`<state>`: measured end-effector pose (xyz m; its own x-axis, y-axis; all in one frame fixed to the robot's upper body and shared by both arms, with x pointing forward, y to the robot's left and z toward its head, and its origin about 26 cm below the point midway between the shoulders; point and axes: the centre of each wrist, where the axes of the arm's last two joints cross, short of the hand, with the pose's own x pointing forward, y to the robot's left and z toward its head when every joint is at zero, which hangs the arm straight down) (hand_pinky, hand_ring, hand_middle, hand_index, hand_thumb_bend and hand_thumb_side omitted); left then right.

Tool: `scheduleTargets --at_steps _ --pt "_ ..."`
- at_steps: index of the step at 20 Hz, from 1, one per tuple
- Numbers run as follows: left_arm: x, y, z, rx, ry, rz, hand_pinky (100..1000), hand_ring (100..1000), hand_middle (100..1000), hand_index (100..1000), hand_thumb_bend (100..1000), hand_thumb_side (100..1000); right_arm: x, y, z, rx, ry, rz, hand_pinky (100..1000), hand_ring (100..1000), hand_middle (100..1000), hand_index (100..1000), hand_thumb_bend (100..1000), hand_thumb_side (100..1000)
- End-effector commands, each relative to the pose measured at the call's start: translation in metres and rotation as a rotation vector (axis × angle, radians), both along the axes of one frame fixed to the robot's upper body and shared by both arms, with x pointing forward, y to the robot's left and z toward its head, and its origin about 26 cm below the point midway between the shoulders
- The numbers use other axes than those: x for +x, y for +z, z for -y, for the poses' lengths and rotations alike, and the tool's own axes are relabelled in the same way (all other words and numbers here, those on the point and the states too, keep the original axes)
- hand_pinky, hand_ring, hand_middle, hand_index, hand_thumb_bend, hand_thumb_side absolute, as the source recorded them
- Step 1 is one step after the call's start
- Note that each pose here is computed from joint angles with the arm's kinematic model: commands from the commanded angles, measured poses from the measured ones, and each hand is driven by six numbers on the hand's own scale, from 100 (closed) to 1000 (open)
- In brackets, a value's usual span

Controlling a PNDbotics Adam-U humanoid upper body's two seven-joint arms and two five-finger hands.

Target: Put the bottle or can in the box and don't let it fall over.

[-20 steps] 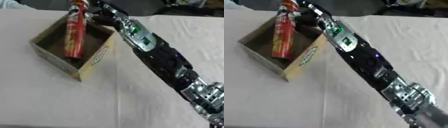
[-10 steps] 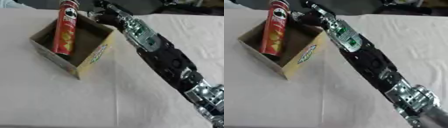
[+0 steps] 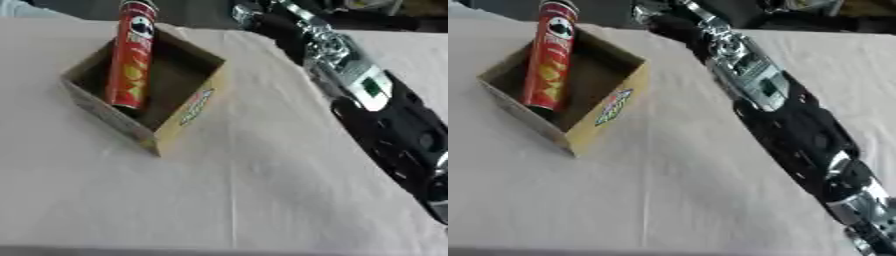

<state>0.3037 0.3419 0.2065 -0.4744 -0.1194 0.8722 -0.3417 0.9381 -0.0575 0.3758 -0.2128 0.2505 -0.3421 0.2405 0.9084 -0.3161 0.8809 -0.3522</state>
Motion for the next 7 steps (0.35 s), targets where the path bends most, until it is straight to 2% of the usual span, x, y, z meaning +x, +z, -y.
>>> scheduleTargets --at_steps 1,7 --pt "-0.002 0.011 -0.004 0.053 0.004 0.019 676 1000 905 812 143 754 -0.025 0.022 0.015 0.006 -0.004 0.069 928 870 976 1000 100 427" --pt "0.000 0.011 -0.001 0.073 -0.020 0.010 676 1000 906 812 143 753 -0.060 0.015 0.034 0.019 -0.017 0.076 922 860 965 1000 100 488"
